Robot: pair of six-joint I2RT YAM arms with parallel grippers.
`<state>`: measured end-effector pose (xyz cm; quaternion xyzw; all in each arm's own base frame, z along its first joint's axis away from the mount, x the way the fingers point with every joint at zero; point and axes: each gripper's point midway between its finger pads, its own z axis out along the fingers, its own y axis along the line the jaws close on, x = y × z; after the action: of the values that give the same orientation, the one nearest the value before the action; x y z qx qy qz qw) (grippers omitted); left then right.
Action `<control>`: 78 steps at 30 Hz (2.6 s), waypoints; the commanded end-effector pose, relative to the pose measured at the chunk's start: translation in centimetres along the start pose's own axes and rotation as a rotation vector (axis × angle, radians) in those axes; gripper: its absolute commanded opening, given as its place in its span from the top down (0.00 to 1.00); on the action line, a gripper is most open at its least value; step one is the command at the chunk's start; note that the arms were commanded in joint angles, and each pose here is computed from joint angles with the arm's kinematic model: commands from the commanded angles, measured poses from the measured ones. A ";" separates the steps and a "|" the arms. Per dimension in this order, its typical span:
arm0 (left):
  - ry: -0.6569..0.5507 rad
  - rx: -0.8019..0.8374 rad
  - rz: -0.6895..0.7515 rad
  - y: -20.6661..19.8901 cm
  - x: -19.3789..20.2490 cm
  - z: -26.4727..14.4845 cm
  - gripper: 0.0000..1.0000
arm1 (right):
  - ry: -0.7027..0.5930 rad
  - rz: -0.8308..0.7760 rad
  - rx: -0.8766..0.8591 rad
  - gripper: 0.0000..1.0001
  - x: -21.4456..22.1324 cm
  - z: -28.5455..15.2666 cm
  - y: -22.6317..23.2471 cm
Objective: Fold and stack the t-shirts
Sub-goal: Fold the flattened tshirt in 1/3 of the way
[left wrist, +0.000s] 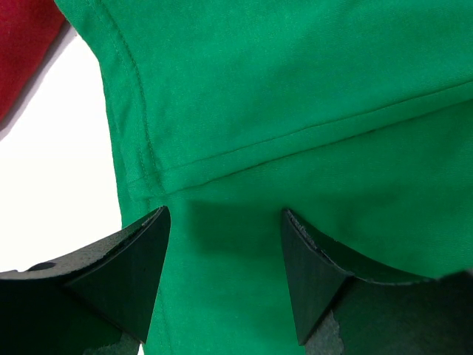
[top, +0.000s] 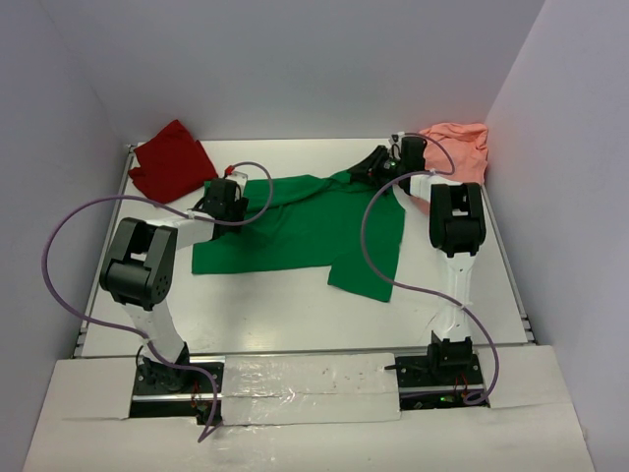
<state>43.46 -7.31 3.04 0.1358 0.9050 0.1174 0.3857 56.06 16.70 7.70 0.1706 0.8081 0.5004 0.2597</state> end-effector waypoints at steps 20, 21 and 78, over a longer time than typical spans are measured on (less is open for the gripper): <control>-0.047 0.007 0.001 -0.3 -1.6 -0.2 0.30 | 0.006 -0.029 0.019 1.00 0.3 -0.5 0.4; -0.047 0.007 0.000 -0.3 -1.6 -0.2 0.30 | 0.003 -0.033 0.018 1.00 0.2 -0.5 0.5; -0.073 0.060 0.055 -1.9 -1.6 -1.8 0.31 | 0.043 -0.063 0.052 1.00 8.2 -8.7 6.2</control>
<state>42.70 -9.02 3.07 0.1728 0.8987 0.1089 0.3882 45.51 16.58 11.89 0.1764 0.8343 0.4698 0.2283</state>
